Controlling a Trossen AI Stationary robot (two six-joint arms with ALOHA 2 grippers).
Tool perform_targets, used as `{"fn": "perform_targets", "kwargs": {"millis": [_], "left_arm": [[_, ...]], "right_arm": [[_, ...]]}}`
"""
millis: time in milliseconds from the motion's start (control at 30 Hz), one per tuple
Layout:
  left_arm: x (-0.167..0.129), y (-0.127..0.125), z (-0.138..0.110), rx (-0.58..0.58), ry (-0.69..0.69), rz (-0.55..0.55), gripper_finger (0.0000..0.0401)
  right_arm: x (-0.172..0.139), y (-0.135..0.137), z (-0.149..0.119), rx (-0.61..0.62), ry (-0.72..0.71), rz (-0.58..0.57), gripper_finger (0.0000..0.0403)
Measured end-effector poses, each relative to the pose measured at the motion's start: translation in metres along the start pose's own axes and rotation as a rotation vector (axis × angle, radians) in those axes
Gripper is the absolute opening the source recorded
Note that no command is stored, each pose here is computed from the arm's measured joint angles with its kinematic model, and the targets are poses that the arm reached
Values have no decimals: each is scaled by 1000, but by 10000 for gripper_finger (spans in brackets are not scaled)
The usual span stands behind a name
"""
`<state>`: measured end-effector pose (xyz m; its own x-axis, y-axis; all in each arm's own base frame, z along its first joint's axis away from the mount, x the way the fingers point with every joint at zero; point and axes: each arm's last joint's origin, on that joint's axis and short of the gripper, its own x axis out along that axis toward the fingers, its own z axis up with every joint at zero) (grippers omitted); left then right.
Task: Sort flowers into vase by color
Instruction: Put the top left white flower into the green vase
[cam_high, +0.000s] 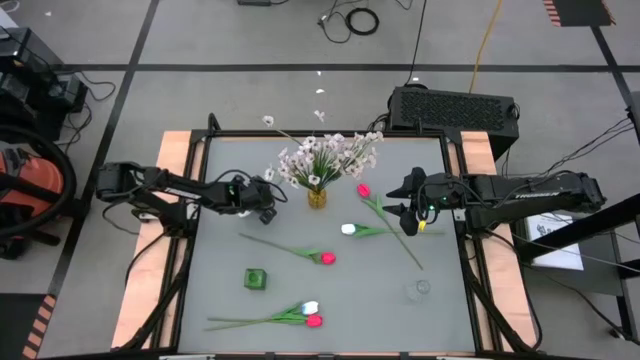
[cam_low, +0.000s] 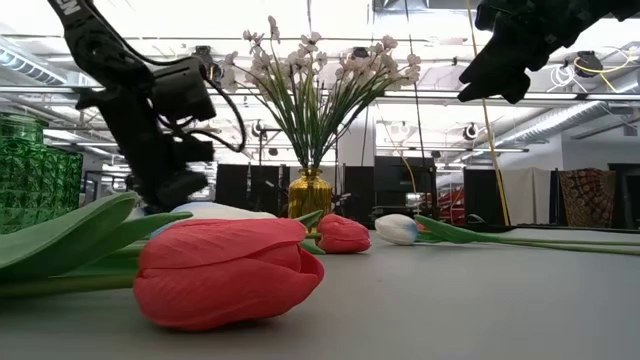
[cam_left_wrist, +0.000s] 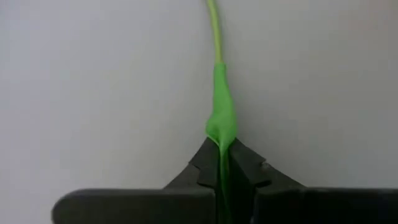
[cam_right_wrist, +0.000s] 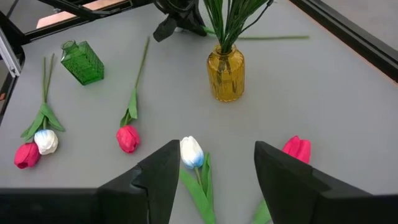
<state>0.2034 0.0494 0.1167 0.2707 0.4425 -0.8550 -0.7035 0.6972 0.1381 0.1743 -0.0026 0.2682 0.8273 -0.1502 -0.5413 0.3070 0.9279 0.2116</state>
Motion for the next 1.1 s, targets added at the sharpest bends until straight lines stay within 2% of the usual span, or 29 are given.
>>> {"fn": "perform_targets", "kwargs": {"millis": [167,300,567,833,967,1100], "left_arm": [[-27,11,0,20,105,52,27],[-58,13,-4,12,153,34,23],[-104,-4,-23,-12,216,-304,14],[-125,-25,-43,25,308,-503,13],[-136,-32,-41,101,290,-588,12],[-157,-36,-26,167,233,-670,12]], "right_arm": [[0,0,1,-3,-6,2,199],[0,0,1,-3,-6,2,199],[0,3,3,0,-30,22,199],[-5,23,8,-75,-127,161,199],[-7,40,12,-151,-213,271,199],[-9,59,22,-229,-240,325,199]]}}
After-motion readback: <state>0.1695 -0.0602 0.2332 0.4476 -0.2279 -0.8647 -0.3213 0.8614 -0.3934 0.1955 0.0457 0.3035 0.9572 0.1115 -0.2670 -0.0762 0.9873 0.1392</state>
